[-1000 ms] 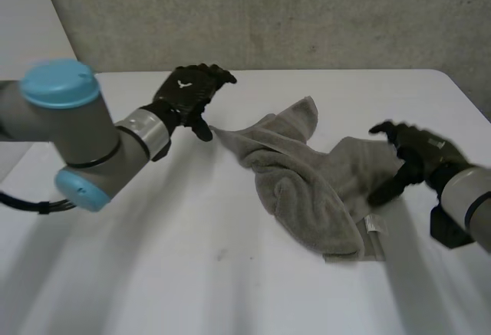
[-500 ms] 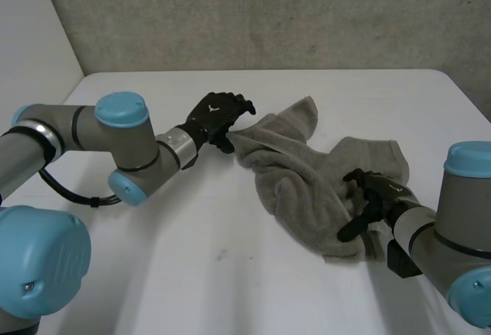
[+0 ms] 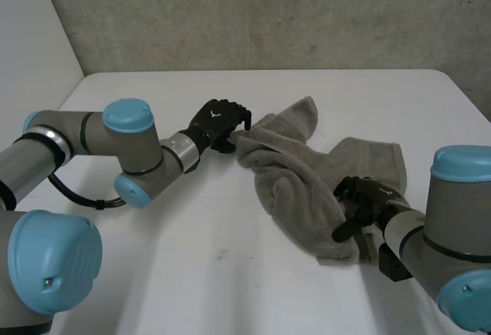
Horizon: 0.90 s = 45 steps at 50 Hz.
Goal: Fold the towel.
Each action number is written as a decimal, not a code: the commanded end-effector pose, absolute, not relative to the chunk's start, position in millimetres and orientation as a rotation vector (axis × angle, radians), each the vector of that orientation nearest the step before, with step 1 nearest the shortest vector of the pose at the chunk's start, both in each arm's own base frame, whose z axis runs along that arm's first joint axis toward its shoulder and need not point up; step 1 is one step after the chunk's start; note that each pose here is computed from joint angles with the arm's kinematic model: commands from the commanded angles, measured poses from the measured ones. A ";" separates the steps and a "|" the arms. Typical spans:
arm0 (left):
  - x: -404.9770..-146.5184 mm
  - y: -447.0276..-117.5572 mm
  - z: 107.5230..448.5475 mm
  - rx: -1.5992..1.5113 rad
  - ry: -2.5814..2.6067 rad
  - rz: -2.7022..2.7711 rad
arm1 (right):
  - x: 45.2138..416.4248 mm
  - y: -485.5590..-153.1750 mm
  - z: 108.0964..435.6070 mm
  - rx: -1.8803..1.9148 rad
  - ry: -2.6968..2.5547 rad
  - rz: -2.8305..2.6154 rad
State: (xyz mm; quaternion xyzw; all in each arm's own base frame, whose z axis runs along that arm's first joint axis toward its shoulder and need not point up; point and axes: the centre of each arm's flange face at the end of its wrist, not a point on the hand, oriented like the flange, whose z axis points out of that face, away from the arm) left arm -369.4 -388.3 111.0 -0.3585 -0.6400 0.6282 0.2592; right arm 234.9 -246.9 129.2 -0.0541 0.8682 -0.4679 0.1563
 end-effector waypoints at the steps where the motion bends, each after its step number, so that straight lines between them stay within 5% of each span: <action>1: -369.4 -387.9 102.9 -0.973 -1.746 1.687 | 239.9 -241.7 128.7 -0.181 2.478 -1.330; 10: -369.0 -387.5 104.0 -0.996 -1.747 1.696 | 244.8 -247.2 133.5 -0.190 2.435 -1.376; 15: -370.6 -394.3 125.4 -1.049 -1.690 1.811 | 257.2 -285.6 175.3 -0.310 2.259 -1.661; 18: -372.8 -404.9 170.7 -1.057 -1.587 1.983 | 261.6 -297.4 192.4 -0.385 2.196 -1.783; 20: -368.3 -415.2 230.5 -0.952 -1.499 2.187 | 269.0 -320.5 236.0 -0.542 2.029 -2.080; 23: -364.2 -416.9 264.1 -0.869 -1.446 2.283 | 275.7 -334.9 283.5 -0.633 1.797 -2.381; 25: -355.5 -410.1 323.5 -0.701 -1.340 2.377 | 279.3 -336.4 306.9 -0.653 1.658 -2.522; 30: -345.8 -381.6 385.6 -0.555 -1.237 2.331 | 281.4 -333.2 352.0 -0.620 1.325 -2.790; 37: -333.0 -349.4 367.4 -0.581 -1.511 2.115 | 276.9 -320.0 331.3 -0.727 1.579 -2.618; 45: -311.1 -323.8 324.0 -0.664 -1.740 2.013 | 260.8 -290.1 259.1 -0.737 2.169 -1.965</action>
